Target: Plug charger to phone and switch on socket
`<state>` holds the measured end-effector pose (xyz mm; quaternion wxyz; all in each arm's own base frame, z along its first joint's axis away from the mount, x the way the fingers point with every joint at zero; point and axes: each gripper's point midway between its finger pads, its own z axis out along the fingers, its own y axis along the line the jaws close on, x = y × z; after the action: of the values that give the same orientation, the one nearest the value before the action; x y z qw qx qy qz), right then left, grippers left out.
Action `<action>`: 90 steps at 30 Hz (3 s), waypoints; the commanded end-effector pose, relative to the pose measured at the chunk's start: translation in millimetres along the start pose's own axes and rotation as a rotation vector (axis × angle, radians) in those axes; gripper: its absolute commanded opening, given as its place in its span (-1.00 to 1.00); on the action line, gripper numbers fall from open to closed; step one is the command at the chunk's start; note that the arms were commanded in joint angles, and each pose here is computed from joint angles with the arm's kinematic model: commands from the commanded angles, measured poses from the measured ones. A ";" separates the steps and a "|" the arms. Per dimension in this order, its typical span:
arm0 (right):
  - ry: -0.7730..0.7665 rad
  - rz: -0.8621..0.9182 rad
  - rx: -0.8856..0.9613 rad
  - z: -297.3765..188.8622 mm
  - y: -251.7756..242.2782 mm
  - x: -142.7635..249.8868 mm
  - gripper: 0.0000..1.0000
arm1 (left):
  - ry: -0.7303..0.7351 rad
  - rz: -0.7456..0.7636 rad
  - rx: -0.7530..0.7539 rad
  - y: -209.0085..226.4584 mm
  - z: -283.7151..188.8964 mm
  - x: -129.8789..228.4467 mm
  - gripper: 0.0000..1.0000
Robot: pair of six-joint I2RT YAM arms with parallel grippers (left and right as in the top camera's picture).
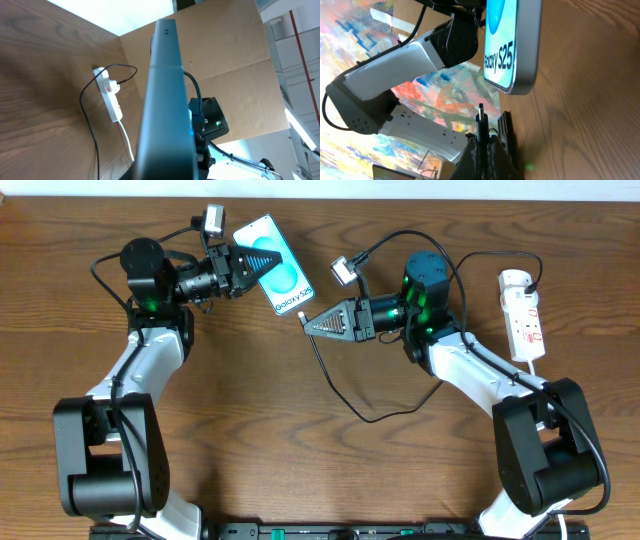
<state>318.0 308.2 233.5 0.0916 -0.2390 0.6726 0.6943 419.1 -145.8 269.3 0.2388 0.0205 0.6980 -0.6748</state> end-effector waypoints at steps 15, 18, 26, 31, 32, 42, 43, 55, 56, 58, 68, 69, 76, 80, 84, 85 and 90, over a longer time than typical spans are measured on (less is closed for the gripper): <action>0.010 -0.013 -0.009 2.4 -8.1 0.7 -0.98 | -0.008 0.074 0.009 -14.1 -7.4 -10.6 -0.85; 0.009 -0.013 -0.009 2.4 -8.2 0.6 -0.98 | -0.008 0.073 0.009 -13.9 -7.3 -10.4 -0.86; 0.010 -0.013 -0.009 2.4 -8.1 0.7 -0.98 | -0.005 0.020 -0.004 -7.8 -7.3 -9.0 -0.86; 0.010 -0.013 -0.009 2.7 -8.0 0.9 -0.99 | -0.005 0.020 -0.004 -7.7 -7.3 -9.1 -0.85; 0.010 -0.013 -0.009 2.7 -8.0 0.9 -0.98 | -0.005 0.020 -0.004 -7.7 -7.3 -9.1 -0.86; 0.010 -0.012 -0.007 7.3 -7.9 1.5 -0.98 | -0.002 -0.011 -0.012 -4.1 -7.0 -7.7 -0.85; 0.010 -0.012 -0.007 8.8 -7.9 1.7 -0.98 | -0.001 -0.012 -0.013 -3.6 -7.0 -7.5 -0.86; 0.010 -0.012 -0.007 10.5 -7.8 2.1 -0.98 | 0.015 0.015 -0.007 -4.7 -7.0 -4.8 -0.85; 0.010 -0.013 -0.007 10.5 -7.8 2.1 -0.98 | 0.021 0.021 -0.005 -5.0 -7.0 -3.7 -0.85; 0.010 -0.017 -0.006 10.5 -7.8 2.0 -0.98 | 0.027 0.022 -0.003 -5.4 -6.9 -2.7 -0.86; 0.007 -0.024 -0.004 10.5 -8.2 1.5 -0.98 | 0.026 0.004 -0.003 -5.4 -6.1 -2.6 -0.86; 0.007 -0.025 -0.004 10.5 -8.2 1.5 -0.99 | 0.024 -0.002 -0.004 -5.3 -6.1 -2.9 -0.86; 0.007 -0.025 -0.004 10.5 -8.5 1.7 -0.98 | 0.014 -0.043 -0.008 -4.7 -6.1 -4.7 -0.86; 0.007 -0.024 -0.004 10.5 -8.5 1.7 -0.98 | 0.016 -0.043 -0.007 -4.8 -6.1 -4.4 -0.85; 0.007 -0.024 -0.004 10.5 -8.5 1.7 -0.98 | 0.016 -0.043 -0.007 -4.8 -6.1 -4.4 -0.86; 0.007 -0.024 -0.004 10.5 -8.5 1.7 -0.98 | 0.016 -0.043 -0.007 -4.8 -6.1 -4.4 -0.86; -0.003 -0.022 0.003 10.6 -9.6 0.0 -0.98 | 0.016 -0.042 -0.007 -4.9 -5.9 -4.3 -0.85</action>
<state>317.2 316.7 226.2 0.0932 -0.2455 0.6701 0.6943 418.7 -138.6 258.6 0.2047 -0.0109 0.7066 -0.6773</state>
